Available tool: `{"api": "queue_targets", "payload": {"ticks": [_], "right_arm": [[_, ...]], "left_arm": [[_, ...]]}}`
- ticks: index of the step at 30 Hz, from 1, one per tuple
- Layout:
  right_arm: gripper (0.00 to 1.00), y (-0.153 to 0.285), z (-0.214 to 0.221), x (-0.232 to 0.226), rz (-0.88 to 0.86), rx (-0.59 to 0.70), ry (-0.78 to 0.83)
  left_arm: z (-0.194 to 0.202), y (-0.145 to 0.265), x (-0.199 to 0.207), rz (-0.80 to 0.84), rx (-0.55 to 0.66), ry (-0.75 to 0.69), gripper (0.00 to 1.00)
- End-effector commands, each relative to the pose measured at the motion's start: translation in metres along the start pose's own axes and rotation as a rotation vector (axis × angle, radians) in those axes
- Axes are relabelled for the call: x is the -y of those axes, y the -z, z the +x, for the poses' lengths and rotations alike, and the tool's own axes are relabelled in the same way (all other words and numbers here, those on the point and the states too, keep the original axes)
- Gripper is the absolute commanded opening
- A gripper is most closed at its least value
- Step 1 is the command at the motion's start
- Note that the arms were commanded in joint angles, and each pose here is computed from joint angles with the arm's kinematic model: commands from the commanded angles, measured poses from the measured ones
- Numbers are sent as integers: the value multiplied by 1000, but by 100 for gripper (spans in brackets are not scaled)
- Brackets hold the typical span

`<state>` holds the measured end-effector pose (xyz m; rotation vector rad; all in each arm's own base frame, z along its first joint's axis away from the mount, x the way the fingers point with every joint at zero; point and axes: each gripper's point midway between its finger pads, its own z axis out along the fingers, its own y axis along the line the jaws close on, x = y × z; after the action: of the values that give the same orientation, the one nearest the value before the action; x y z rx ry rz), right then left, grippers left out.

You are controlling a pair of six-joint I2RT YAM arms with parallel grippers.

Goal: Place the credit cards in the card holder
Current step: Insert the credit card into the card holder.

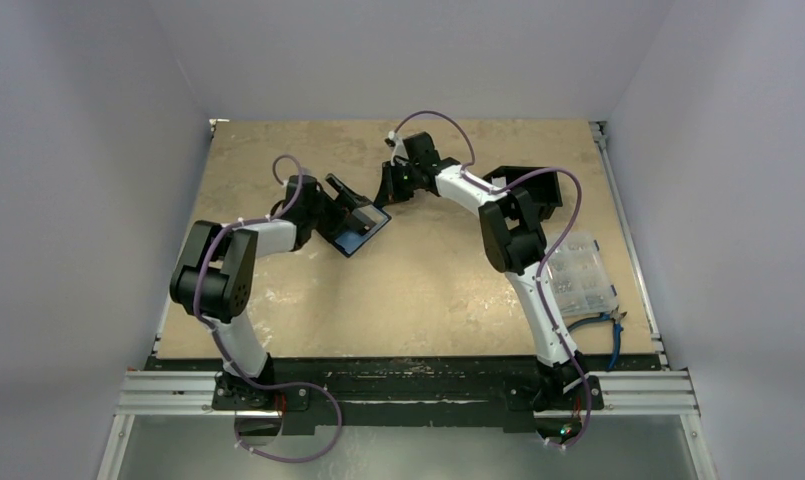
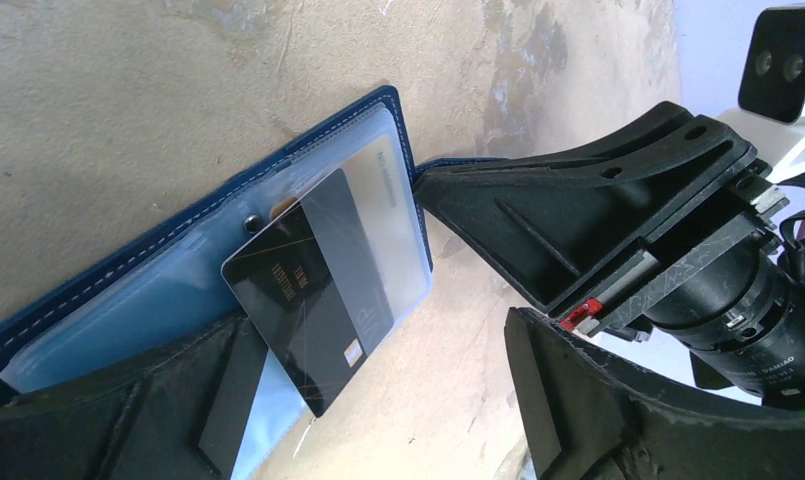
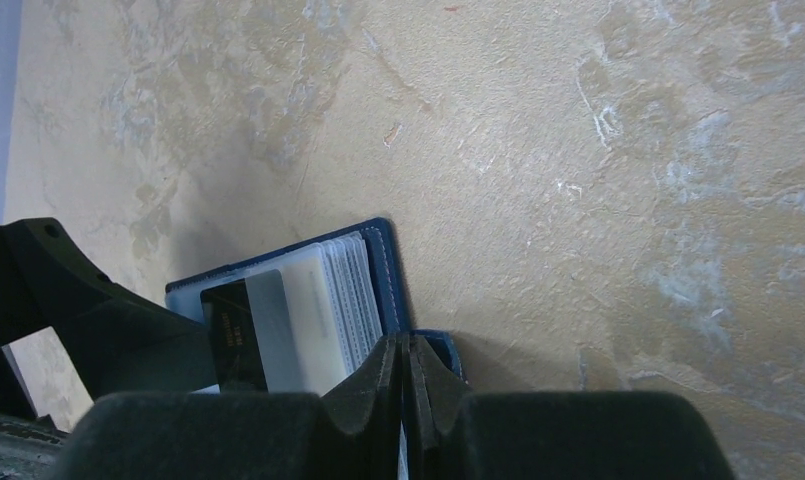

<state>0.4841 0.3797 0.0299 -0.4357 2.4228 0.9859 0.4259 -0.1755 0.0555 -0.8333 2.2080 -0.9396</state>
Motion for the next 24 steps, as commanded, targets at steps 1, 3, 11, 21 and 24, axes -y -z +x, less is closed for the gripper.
{"api": "queue_targets", "payload": {"ticks": [1,3,11,21,24], "right_arm": [[12,10,3,-1,24,-27,14],[12,10,3,-1,22,-27,14],[11,9,5,1,31,-30,8],[9,7,8,3,41,-39,7],[8,6,10,3,39,-42,7]], "left_arm": [[3,12,-20,-149,-34,-29,98],[5,18,-31,-243,-56,-1,100],[12,15,-19,-192,-92,7,78],[13,1,0,-63,-73,-26,66],[7,0,16,-36,-42,-62,64]]}}
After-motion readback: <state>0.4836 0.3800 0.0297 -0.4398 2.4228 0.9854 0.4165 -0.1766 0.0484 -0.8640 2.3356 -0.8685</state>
